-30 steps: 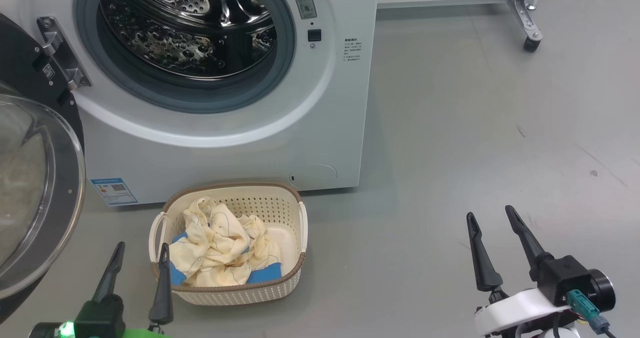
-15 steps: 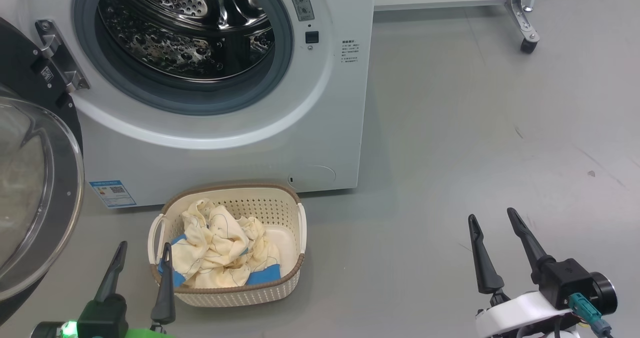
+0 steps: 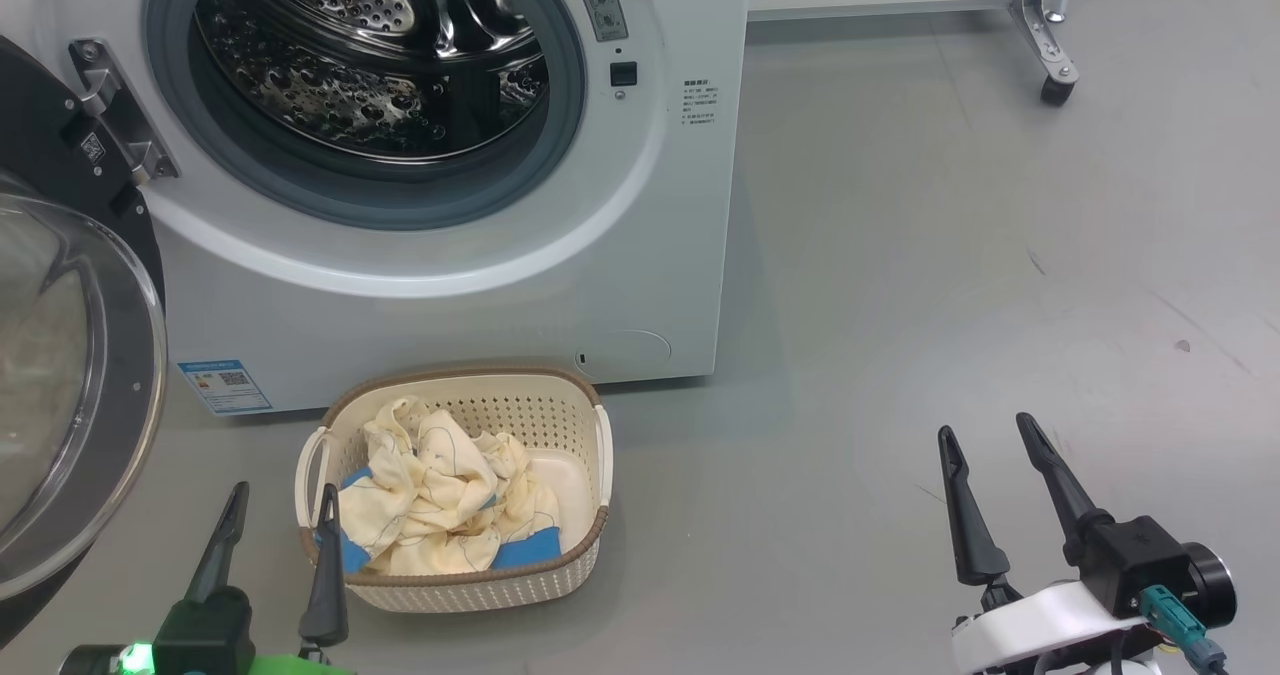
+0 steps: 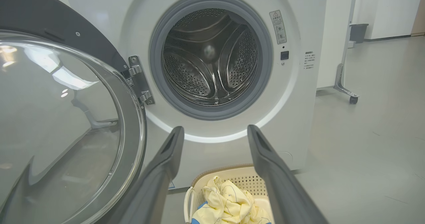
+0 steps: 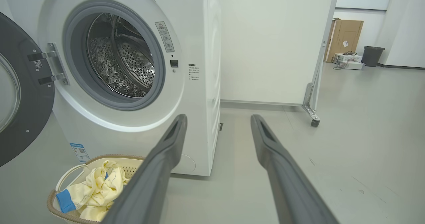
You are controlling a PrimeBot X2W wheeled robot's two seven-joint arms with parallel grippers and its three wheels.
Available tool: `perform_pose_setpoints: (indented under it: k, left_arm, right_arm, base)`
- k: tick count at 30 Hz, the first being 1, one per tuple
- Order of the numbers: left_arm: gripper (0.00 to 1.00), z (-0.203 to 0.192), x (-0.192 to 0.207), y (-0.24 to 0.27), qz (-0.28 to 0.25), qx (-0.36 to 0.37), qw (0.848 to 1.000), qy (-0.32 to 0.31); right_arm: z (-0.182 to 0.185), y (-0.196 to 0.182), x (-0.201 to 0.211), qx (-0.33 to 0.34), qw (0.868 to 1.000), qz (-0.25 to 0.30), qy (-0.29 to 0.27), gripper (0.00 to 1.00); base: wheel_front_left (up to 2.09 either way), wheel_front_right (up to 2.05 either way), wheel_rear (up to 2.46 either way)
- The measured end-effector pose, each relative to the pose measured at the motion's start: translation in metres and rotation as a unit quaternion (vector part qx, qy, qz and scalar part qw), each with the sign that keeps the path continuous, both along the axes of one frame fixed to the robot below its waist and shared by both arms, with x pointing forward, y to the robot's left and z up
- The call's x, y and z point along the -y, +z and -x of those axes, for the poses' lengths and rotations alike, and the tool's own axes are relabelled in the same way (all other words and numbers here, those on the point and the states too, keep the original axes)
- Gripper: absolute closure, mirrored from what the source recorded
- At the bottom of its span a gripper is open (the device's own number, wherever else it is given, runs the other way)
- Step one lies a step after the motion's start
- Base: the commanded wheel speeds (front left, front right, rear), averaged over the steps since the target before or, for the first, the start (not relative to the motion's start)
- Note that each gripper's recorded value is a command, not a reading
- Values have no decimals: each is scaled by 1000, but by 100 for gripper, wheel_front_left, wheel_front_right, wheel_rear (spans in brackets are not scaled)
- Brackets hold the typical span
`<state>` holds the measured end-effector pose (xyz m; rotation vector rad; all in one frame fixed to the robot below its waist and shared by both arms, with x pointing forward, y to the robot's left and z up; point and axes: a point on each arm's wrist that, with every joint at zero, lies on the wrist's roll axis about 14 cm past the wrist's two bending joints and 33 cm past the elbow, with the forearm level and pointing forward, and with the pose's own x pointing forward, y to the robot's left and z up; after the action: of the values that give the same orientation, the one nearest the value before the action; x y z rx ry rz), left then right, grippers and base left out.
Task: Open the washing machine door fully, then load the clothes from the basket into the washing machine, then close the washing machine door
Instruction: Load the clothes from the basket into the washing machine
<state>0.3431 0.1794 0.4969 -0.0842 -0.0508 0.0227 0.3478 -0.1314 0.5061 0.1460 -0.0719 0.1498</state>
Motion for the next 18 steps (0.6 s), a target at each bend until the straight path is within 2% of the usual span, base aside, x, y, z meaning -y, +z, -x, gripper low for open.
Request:
perform_pose_setpoints:
  k: [9, 18]
  left_arm:
    - [0, -1, 0, -1, -1, -2, 1000, 2]
    - [0, -1, 0, -2, -1, -4, 1000, 2]
  right_arm:
    - [0, -1, 1, -2, 1000, -1, -1, 0]
    - [2, -6, 1, -10, 1000, -1, -2, 0]
  base:
    - [33, -33, 0]
    - [70, -70, 0]
